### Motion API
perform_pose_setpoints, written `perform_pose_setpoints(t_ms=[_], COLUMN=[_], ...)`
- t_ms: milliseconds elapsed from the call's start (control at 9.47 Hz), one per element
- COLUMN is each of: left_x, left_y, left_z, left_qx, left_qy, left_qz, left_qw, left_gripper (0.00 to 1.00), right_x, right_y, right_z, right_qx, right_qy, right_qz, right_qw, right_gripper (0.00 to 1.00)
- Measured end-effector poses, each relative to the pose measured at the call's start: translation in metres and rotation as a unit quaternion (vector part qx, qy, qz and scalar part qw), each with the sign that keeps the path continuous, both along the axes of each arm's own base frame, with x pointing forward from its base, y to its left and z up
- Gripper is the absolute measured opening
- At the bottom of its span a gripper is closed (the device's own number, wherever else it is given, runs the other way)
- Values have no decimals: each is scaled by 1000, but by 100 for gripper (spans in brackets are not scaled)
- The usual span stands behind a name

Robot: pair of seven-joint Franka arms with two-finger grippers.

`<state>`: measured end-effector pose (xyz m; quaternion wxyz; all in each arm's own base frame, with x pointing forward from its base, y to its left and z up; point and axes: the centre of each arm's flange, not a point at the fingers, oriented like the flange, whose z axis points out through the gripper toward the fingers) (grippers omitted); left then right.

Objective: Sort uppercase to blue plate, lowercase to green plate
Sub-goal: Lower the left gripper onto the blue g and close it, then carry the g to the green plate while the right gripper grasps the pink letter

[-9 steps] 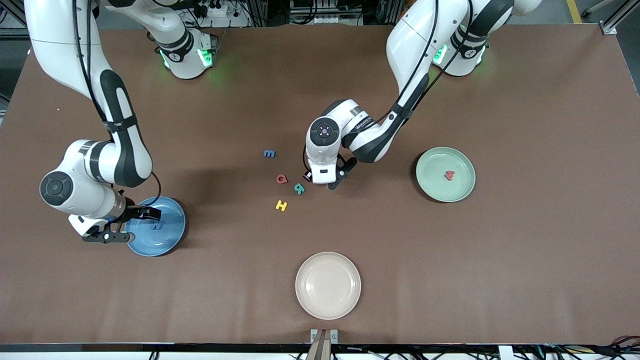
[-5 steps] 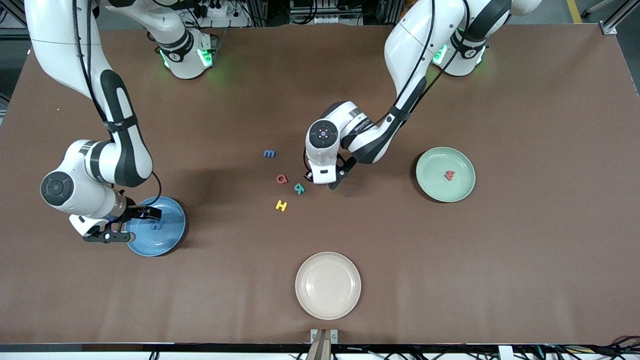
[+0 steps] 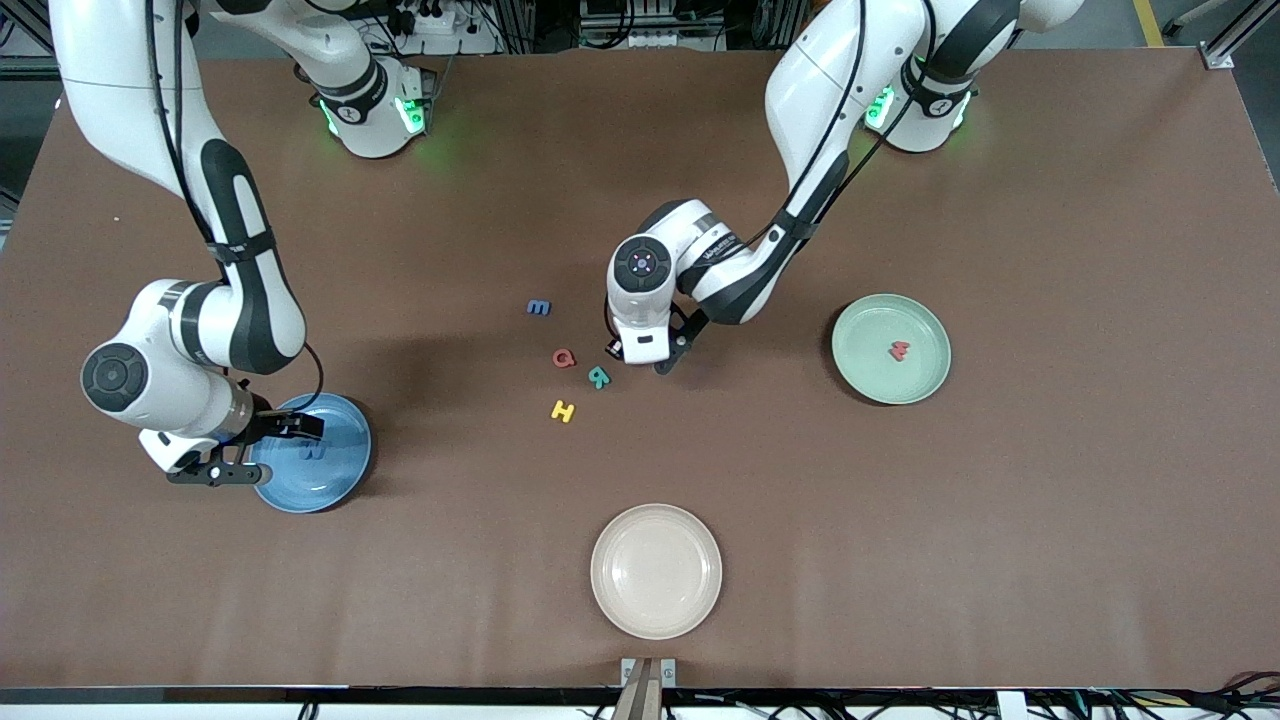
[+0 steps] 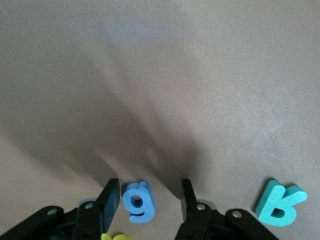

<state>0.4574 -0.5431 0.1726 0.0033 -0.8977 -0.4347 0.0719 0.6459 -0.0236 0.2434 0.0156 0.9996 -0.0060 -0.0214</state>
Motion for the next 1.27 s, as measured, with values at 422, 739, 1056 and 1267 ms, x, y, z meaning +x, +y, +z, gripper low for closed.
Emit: perform_pose_setpoints(t_ms=[422,739,1056,1267], left_x=[-2,-6,-5,11], left_y=[-2,-7,-7,-1], left_z=[1,2,3,12], left_qx=[-2,-5,-5,-13], left_qy=[0,2,1,-7], left_qz=[-1,-5,-4,4], left_qw=[1000,1000,1000,1000], left_gripper=[48,30,27,27], right_x=[0,0,0,0], right_y=[1,1,3,7], right_z=[0,0,0,0], right_qx=[0,0,1,1], right_qy=[0,0,0,0], right_qz=[1,1,2,5], right_qw=[1000,1000,1000,1000], right_gripper=[100,100,100,100])
